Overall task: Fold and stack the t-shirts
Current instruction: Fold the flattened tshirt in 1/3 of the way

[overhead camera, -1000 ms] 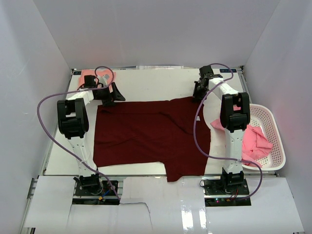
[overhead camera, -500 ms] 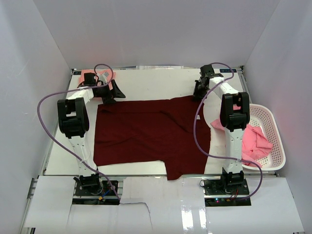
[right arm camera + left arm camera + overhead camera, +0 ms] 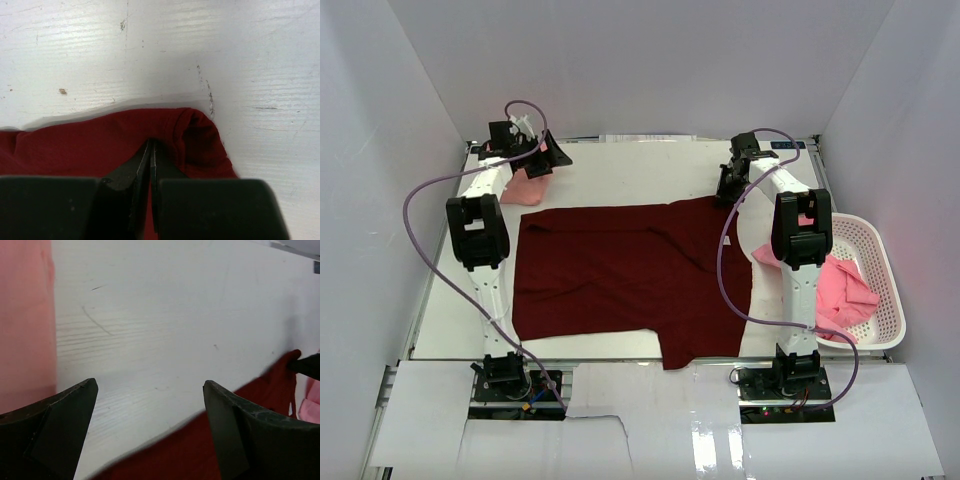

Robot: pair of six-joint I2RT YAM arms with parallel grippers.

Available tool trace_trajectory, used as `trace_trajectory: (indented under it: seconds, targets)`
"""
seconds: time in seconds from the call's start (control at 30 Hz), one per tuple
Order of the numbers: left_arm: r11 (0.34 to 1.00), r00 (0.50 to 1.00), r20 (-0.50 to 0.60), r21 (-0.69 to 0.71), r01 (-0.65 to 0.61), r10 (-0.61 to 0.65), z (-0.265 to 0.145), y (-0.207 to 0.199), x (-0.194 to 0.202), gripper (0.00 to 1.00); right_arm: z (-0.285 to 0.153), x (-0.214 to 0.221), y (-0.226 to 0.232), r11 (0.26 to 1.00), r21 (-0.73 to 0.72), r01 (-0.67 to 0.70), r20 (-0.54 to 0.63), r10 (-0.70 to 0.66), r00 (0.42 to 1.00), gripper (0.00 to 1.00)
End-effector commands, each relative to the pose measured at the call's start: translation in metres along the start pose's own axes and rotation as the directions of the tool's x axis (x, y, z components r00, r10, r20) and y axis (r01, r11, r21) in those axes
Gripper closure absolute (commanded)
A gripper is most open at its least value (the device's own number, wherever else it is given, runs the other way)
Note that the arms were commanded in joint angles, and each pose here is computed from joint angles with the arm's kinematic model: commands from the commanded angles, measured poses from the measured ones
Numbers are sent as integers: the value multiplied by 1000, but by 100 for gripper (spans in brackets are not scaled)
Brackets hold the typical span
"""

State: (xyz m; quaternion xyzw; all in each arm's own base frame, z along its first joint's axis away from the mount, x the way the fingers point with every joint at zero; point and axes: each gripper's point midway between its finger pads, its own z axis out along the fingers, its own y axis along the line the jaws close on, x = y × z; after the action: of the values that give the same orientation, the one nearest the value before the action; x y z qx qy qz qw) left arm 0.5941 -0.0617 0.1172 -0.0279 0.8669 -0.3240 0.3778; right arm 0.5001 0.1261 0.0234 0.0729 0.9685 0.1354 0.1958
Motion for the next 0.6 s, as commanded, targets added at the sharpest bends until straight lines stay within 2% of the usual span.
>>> trace_trajectory:
  seconds: [0.0,0.13,0.57]
  targets:
    - [999,1000,-6,-38,13,-13,14,15,1,2,16,10,-20,998,61,3,-36,-1,999,92]
    - [999,999,-18,-22,29,-30,26,20,3,2,18,11,-20,998,55,1,-41,1,999,92]
    - [988,999,-20,-154,25,-28,36,69,16,2,22,19,-24,998,65,2,-57,2,998,92]
